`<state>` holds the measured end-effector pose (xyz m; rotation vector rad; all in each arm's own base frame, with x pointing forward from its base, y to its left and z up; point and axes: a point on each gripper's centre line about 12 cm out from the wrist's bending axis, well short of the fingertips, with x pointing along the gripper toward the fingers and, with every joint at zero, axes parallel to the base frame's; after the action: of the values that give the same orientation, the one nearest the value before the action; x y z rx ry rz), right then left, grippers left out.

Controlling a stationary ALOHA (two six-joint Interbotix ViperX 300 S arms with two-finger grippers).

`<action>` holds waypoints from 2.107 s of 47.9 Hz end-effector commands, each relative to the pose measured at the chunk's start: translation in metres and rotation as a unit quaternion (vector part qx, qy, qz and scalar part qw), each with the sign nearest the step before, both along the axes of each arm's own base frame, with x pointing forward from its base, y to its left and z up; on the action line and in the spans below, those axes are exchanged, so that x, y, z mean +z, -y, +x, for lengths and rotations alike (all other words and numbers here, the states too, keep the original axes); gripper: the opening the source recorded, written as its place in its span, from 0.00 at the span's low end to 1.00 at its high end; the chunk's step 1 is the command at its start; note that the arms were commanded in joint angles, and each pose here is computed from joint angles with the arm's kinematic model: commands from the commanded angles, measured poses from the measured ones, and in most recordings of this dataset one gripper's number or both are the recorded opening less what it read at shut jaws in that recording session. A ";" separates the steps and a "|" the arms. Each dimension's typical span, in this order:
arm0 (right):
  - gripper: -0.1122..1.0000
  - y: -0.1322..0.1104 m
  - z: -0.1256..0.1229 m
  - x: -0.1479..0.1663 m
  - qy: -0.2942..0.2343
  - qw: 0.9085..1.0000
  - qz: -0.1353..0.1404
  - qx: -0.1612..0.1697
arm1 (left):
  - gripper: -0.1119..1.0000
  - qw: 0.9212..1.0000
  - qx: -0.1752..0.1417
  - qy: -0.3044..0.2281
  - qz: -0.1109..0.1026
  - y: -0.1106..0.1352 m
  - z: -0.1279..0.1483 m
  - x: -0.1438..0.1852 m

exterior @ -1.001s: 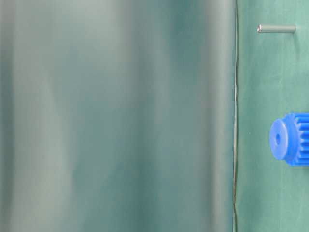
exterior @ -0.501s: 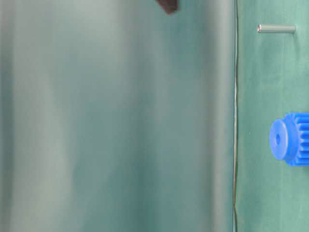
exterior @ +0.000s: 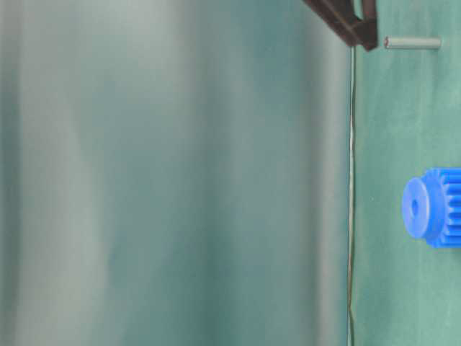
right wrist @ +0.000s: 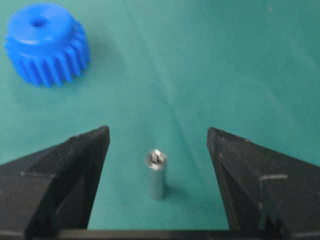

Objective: Insert the shaft placed at a random location into the center hole of the small gear at another random location.
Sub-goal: 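Move the right gripper toward the silver shaft on the table, then close the right gripper on the silver shaft and lift it upright, then carry the held shaft left over the blue gear's center hole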

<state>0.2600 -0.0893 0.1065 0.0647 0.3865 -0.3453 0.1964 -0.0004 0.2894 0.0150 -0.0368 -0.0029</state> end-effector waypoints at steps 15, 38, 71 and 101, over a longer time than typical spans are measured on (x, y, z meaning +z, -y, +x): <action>0.80 0.008 0.004 -0.012 -0.006 1.000 -0.002 -0.015 | 0.10 1.000 0.000 0.007 0.001 0.000 0.002 0.008; 0.23 0.004 0.011 -0.016 -0.026 1.000 0.007 -0.003 | 0.10 1.000 0.000 0.000 0.000 0.000 0.002 0.006; 0.23 -0.003 0.018 0.068 0.038 0.999 -0.001 0.013 | 0.10 1.000 0.000 -0.008 -0.001 0.000 0.002 0.005; 0.23 -0.018 0.094 0.070 0.046 0.997 -0.001 0.062 | 0.10 1.000 0.000 -0.009 -0.003 0.000 0.003 0.004</action>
<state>0.3319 -0.0744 0.1635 0.0586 0.3512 -0.2388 0.1967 -0.0003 0.2844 0.0104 0.0046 -0.0030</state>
